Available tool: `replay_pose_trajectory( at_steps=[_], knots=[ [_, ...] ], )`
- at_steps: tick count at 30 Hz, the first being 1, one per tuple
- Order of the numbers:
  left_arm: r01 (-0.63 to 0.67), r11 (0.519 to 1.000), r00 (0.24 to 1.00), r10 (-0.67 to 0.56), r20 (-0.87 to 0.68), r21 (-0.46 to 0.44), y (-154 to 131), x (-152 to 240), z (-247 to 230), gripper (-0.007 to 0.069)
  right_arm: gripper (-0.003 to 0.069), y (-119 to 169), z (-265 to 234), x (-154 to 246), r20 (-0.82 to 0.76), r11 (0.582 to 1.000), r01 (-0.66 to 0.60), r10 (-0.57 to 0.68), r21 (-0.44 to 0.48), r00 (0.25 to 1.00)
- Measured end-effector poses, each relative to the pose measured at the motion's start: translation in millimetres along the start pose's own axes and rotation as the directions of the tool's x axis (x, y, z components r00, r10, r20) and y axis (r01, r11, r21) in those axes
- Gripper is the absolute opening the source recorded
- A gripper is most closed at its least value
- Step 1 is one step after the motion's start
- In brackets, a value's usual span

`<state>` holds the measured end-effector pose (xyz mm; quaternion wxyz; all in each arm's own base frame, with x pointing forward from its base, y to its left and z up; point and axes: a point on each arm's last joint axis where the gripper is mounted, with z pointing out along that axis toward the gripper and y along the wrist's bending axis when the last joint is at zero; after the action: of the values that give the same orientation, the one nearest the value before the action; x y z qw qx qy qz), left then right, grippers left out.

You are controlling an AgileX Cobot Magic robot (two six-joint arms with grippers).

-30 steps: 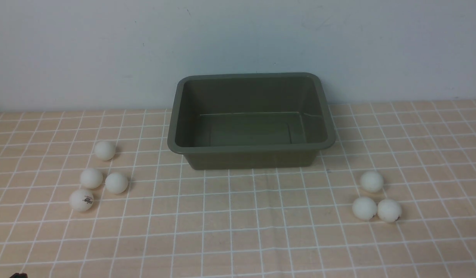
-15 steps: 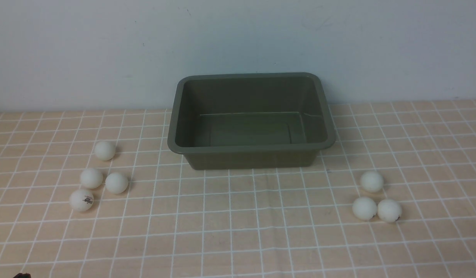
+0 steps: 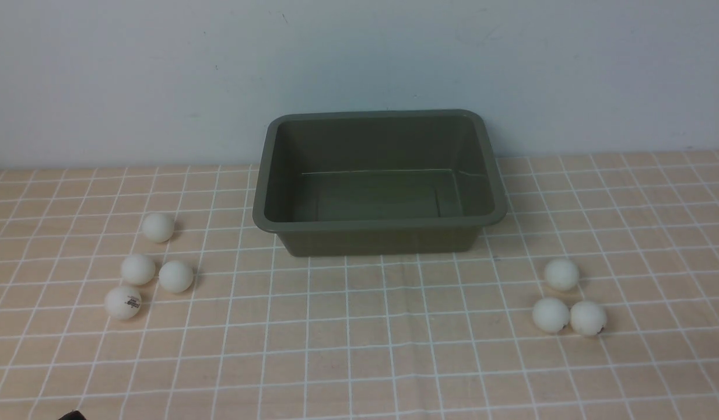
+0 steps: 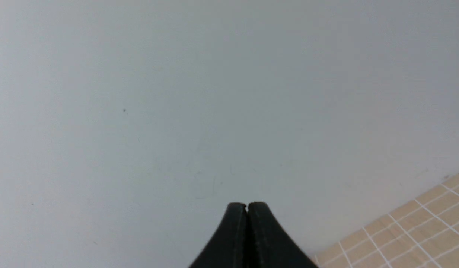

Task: Put the table tennis balls into the box on the light coffee tablecloth.
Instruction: 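Reach for and grasp a ping pong ball on the table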

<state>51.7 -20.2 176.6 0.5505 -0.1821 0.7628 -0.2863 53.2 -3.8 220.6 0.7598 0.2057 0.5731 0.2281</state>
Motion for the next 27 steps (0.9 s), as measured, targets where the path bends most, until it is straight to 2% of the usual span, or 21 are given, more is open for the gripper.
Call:
replay_pose_trajectory(
  at_steps=[4, 11, 13, 17, 19, 21, 24, 26, 27],
  knots=[
    [0.208, 0.976, 0.978, -0.208, -0.007, 0.070, -6.4, -0.7, -0.2, -0.0069, -0.0018, -0.2, 0.0, 0.2, -0.003, 1.000, -0.022, 0.022, 0.003, 1.000],
    [0.334, 0.935, 0.942, -0.336, 0.000, 0.118, -10.1, -3.7, -0.6, -0.0069, -0.0018, -0.5, 0.0, 1.3, -0.020, 0.999, -0.041, 0.041, 0.011, 0.999],
    [0.349, 0.929, 0.935, -0.353, 0.013, 0.126, -10.3, -5.1, -0.7, -0.0069, -0.0018, 2.4, 0.4, -2.1, -0.019, 1.000, -0.026, 0.026, 0.004, 0.999],
    [0.420, 0.891, 0.892, -0.440, 0.101, 0.170, -9.9, -15.0, -1.8, -0.0069, -0.0018, 35.6, -0.4, -44.2, 0.098, 0.989, 0.121, -0.112, -0.089, 0.989],
    [0.384, 0.904, 0.896, -0.414, 0.161, 0.185, -11.6, -22.5, -4.1, -0.0069, -0.0018, 52.5, -3.9, -66.3, 0.163, 0.973, 0.200, -0.179, -0.119, 0.970],
    [0.288, 0.935, 0.916, -0.332, 0.224, 0.207, -20.7, -35.2, -10.3, -0.0069, -0.0018, 67.4, -4.8, -86.3, 0.199, 0.958, 0.260, -0.233, -0.123, 0.952],
    [0.067, 0.970, 0.929, -0.146, 0.339, 0.232, -44.3, -60.6, -27.6, -0.0069, -0.0018, 85.1, -0.6, -111.9, 0.200, 0.944, 0.315, -0.291, -0.099, 0.935],
    [-0.058, 0.970, 0.921, -0.038, 0.388, 0.234, -57.6, -71.6, -37.8, -0.0069, -0.0018, 89.5, 4.1, -119.0, 0.180, 0.943, 0.324, -0.305, -0.083, 0.935],
    [-0.195, 0.953, 0.902, 0.081, 0.424, 0.231, -72.5, -81.4, -48.5, -0.0069, -0.0018, 93.8, 12.2, -125.8, 0.144, 0.945, 0.322, -0.311, -0.062, 0.939]
  ],
)
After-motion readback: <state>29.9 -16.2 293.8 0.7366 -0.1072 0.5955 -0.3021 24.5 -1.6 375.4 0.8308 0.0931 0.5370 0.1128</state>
